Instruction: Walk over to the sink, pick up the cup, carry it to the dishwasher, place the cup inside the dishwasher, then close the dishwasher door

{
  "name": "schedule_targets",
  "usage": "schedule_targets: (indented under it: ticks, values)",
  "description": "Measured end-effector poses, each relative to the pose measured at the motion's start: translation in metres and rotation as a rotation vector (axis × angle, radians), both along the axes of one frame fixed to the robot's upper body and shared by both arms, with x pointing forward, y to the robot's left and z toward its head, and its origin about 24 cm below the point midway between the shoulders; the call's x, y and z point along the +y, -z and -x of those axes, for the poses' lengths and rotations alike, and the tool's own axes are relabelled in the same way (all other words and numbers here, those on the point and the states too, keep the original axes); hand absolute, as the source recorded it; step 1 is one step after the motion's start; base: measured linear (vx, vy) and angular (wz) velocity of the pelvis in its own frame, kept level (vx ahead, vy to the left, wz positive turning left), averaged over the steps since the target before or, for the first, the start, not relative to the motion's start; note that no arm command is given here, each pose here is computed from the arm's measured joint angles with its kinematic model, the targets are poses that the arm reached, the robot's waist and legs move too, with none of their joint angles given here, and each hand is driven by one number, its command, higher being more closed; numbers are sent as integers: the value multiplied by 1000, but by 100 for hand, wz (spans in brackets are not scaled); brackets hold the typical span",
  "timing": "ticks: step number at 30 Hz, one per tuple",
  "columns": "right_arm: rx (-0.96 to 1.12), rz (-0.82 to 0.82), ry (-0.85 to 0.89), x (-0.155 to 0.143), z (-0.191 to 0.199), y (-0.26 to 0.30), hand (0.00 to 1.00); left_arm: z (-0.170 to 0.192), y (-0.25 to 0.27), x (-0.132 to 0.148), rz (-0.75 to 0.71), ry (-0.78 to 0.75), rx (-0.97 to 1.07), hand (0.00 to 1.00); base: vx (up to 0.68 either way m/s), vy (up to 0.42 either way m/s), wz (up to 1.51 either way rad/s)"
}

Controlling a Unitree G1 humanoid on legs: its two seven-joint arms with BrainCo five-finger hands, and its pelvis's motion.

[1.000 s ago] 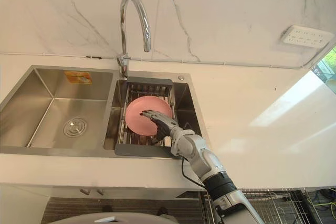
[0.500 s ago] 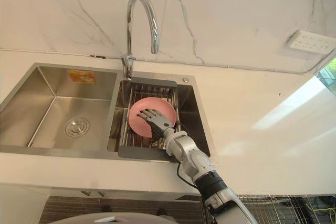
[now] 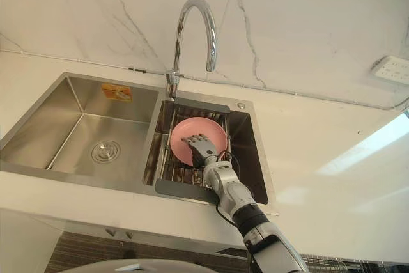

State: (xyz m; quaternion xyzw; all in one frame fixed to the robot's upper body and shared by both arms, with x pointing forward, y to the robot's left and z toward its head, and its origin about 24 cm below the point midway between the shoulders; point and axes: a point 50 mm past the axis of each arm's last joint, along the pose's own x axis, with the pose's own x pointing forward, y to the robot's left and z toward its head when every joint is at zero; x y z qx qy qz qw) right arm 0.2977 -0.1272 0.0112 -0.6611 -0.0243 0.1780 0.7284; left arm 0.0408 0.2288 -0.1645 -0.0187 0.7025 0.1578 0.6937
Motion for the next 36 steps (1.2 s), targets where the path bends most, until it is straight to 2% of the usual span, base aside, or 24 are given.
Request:
schedule_targets:
  ticks: [5,11,26,36]
  values:
    - [100,-8,6,4,-3,11,0,-7,0,-1,-2,24,-10,0,0,0,5]
    - [112,-23,17,3,-6,12,0,-9,-1,0,-4,44,-8,0,-5,5,5]
    - [29,6,38,4,-8,13,0,-12,-2,2,-11,50,-15,0,0,0,0]
    - [-16,-41,24,1,-9,9,0,-13,-2,3,-20,73,-17,0,0,0,0]
